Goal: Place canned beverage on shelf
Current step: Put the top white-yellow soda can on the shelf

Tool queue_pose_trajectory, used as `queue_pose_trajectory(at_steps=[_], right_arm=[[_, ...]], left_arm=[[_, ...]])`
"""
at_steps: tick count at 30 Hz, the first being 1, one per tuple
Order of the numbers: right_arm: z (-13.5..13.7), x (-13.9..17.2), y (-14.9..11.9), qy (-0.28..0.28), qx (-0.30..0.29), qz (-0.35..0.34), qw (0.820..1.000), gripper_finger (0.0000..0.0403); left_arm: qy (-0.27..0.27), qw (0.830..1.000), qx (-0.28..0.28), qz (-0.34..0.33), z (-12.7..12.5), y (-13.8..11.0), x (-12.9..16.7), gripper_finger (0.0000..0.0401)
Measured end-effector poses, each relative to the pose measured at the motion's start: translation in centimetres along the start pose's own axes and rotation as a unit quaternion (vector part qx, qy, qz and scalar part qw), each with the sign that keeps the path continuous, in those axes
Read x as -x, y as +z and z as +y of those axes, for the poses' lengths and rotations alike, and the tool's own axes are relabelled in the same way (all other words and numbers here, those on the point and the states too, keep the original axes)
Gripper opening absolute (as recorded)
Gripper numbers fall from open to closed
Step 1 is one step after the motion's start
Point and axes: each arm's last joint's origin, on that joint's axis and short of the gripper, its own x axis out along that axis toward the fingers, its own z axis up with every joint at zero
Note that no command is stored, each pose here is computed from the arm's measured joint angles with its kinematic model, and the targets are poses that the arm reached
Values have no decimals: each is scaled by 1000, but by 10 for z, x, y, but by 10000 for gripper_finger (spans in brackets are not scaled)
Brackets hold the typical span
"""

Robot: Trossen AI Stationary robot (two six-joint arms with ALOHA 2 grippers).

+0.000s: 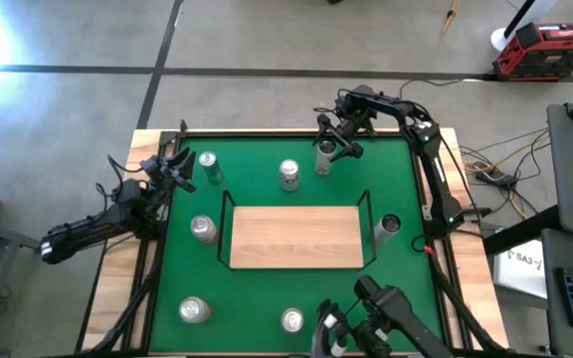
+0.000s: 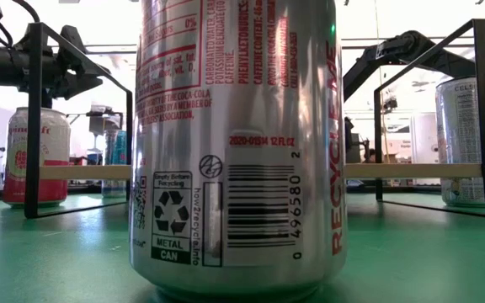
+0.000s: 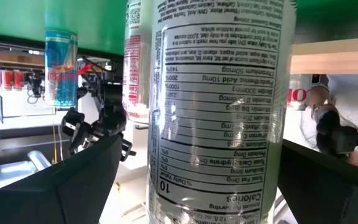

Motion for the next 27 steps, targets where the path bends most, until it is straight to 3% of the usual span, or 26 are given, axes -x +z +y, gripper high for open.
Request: queue_pose_trajectory(at_steps=[13, 20, 27], right_arm=[[0, 0, 0, -1, -9, 1, 1000, 249], [-1, -3, -4, 5, 1, 18, 1000, 244], [-8, -8, -40, -8, 5, 24, 1000, 244]], left_arm=[[0, 1000, 0, 0, 0, 0, 0, 137], [0, 1000, 0, 0, 0, 0, 0, 137], [0, 1000, 0, 0, 0, 0, 0, 137]])
